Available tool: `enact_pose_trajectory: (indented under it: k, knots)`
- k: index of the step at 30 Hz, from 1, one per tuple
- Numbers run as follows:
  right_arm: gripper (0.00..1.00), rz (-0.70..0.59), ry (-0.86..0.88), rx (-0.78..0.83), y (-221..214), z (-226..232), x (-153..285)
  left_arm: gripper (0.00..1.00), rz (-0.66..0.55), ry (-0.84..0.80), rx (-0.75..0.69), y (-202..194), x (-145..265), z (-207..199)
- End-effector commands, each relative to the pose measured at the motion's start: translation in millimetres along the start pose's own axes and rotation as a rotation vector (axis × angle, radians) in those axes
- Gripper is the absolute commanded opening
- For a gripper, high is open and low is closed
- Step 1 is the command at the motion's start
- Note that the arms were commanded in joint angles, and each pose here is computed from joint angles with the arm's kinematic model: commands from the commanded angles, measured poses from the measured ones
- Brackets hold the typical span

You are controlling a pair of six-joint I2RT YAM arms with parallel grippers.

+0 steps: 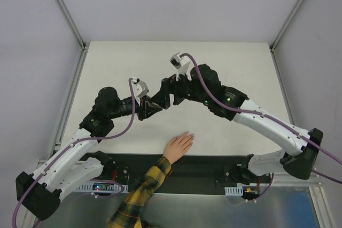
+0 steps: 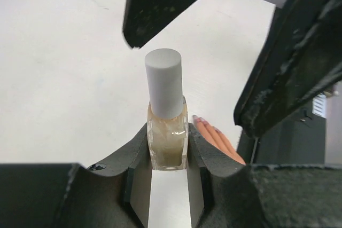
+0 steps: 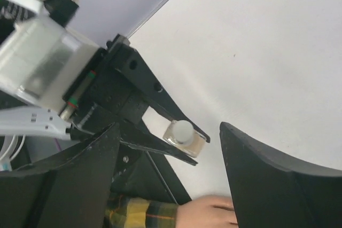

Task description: Paint the nails

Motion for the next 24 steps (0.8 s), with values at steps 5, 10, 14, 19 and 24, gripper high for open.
enact_pose_trajectory:
  k: [5,10,14,19,24]
  knots:
    - [0.50,-0.071,-0.376,-0.055,21,17,-13,0.00,-0.116,0.244,-0.082,31,11,11]
    - [0.37,-0.063,-0.412,-0.080,19,21,-31,0.00,-0.133,0.244,-0.094,34,14,7]
    - [0.27,-0.073,-0.427,-0.069,21,26,-39,0.00,-0.137,0.239,-0.098,35,14,5]
    - [0.27,-0.079,-0.451,-0.057,23,25,-42,0.00,-0.134,0.236,-0.097,34,13,4]
    - [0.24,-0.064,-0.449,-0.042,23,26,-45,0.00,-0.130,0.235,-0.095,34,12,4]
Point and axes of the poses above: each gripper's point midway between its finger pads, its own x axis back along the fingers, its own z axis along the line the jaws close on, y = z × x, the point moved 9 cm from there along x, back along the fingers
